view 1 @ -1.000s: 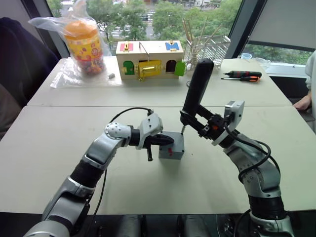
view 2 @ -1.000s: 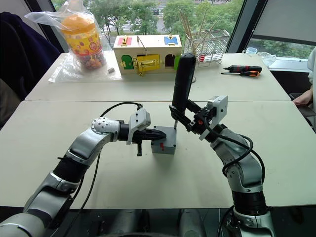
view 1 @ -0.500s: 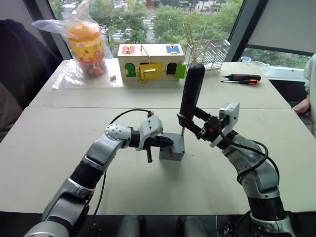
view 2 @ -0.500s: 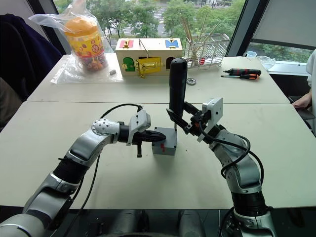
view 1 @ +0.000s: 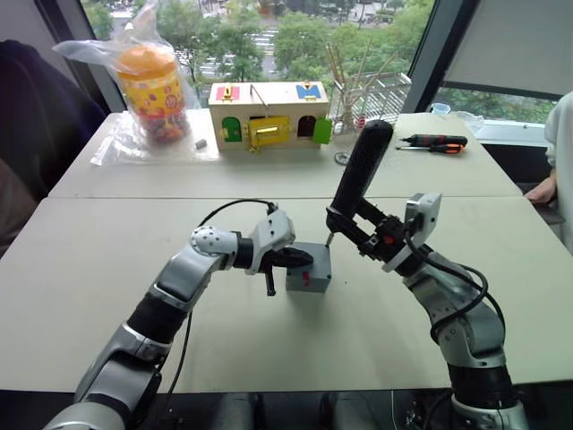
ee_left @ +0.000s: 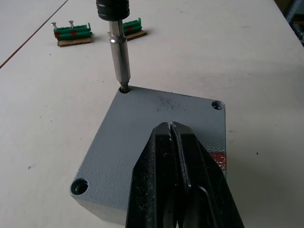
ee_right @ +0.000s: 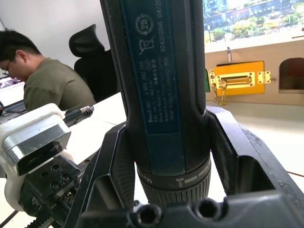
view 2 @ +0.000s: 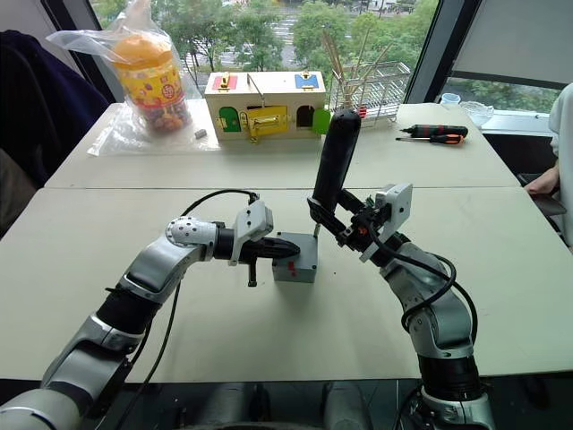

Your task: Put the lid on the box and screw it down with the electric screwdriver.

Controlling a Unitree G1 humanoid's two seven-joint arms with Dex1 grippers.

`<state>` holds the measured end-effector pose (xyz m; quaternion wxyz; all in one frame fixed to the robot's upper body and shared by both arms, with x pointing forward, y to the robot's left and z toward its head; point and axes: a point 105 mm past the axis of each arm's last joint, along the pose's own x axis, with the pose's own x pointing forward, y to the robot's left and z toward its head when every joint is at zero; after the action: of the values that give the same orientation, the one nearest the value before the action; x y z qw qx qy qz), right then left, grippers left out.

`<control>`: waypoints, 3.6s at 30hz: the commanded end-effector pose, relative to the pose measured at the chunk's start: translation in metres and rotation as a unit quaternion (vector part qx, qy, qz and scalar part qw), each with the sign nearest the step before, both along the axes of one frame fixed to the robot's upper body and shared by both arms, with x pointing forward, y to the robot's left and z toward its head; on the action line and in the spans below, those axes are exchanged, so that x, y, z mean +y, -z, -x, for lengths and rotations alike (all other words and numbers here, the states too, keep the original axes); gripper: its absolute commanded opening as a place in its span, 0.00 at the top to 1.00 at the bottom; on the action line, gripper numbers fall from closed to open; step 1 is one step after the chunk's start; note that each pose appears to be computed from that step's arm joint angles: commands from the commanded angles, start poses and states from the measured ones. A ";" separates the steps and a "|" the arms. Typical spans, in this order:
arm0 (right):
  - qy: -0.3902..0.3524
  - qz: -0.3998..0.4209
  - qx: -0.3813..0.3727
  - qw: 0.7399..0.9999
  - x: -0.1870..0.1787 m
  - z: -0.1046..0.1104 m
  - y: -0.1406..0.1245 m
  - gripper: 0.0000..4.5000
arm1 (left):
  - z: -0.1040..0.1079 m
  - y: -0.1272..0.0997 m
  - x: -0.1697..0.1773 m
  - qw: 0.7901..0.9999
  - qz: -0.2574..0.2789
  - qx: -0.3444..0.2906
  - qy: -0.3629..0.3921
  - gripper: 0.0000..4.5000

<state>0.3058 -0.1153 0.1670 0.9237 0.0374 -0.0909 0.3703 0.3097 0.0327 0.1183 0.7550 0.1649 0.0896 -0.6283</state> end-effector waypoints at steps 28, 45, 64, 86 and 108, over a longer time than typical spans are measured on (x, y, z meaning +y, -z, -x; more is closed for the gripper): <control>-0.018 0.044 0.077 0.996 -0.002 -0.001 0.011 0.60 | -0.002 0.015 0.000 1.000 -0.003 0.017 -0.010 1.00; 0.082 -0.043 0.021 0.996 -0.071 -0.023 -0.133 0.60 | -0.015 -0.045 -0.001 0.990 0.112 -0.022 -0.088 1.00; 0.210 0.107 0.499 0.834 -0.218 0.015 -0.001 0.60 | 0.050 -0.048 -0.004 0.997 0.036 -0.021 0.062 1.00; 0.227 0.165 0.502 0.818 -0.245 0.005 0.012 0.01 | -0.002 -0.085 0.028 0.988 0.141 -0.006 -0.061 1.00; -0.136 0.315 0.237 0.909 -0.042 0.039 0.040 0.01 | -0.012 0.000 0.037 0.998 -0.028 0.029 -0.047 1.00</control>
<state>0.2616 -0.1614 0.1207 0.8160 -0.1410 0.2816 0.4847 0.3186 0.0749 0.1108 0.7804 0.1432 0.1569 -0.5881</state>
